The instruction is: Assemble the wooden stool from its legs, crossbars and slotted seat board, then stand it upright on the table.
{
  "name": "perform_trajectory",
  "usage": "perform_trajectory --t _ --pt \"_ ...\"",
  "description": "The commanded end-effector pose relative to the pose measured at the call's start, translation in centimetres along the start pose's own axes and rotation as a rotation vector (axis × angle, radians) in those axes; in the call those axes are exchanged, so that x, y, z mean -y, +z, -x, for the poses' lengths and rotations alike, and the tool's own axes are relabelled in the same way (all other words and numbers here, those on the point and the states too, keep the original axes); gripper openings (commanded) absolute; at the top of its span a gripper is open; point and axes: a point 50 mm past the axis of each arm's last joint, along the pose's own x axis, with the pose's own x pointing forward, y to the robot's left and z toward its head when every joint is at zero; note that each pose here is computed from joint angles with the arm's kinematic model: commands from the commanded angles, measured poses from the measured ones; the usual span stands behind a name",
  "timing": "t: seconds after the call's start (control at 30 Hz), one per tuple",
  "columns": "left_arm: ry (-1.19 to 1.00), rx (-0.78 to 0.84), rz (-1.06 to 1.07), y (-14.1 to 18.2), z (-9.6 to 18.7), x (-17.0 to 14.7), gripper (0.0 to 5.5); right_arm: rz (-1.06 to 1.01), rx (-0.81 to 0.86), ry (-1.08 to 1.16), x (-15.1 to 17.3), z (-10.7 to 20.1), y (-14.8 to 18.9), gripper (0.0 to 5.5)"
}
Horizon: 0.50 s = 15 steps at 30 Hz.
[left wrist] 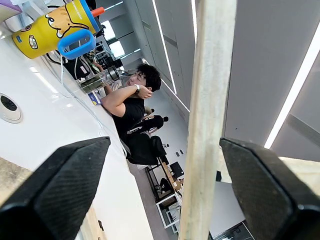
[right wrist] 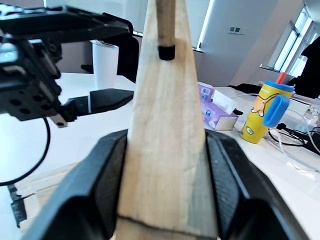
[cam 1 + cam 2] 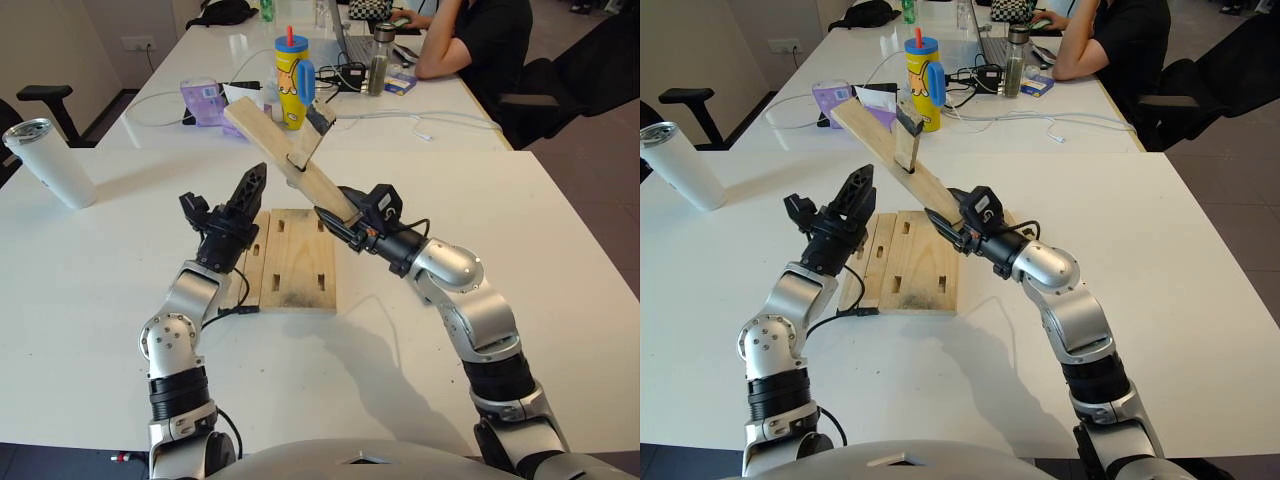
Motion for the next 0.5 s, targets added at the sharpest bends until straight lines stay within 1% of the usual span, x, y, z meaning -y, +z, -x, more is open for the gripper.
perform_trajectory --t 0.03,0.3,0.43,0.47,0.5 --pt "-0.07 0.028 0.0 0.84 -0.56 1.59 4.06 -0.029 -0.015 0.058 -0.5 0.56 -0.18 2.15" --pt "-0.095 0.039 -0.017 1.61 -0.71 2.28 4.06 0.011 -0.05 0.12 -1.3 1.02 -0.74 2.15" --pt "-0.091 0.034 -0.032 1.68 -0.68 2.17 3.61 0.015 -0.053 0.124 -1.05 1.08 -0.76 2.15" --pt "-0.091 0.034 -0.034 1.72 -0.67 2.16 3.38 0.017 -0.053 0.122 -0.96 1.08 -0.74 2.15" --pt "-0.091 0.035 -0.037 1.76 -0.66 2.15 3.28 0.019 -0.053 0.122 -0.88 1.09 -0.73 2.15"
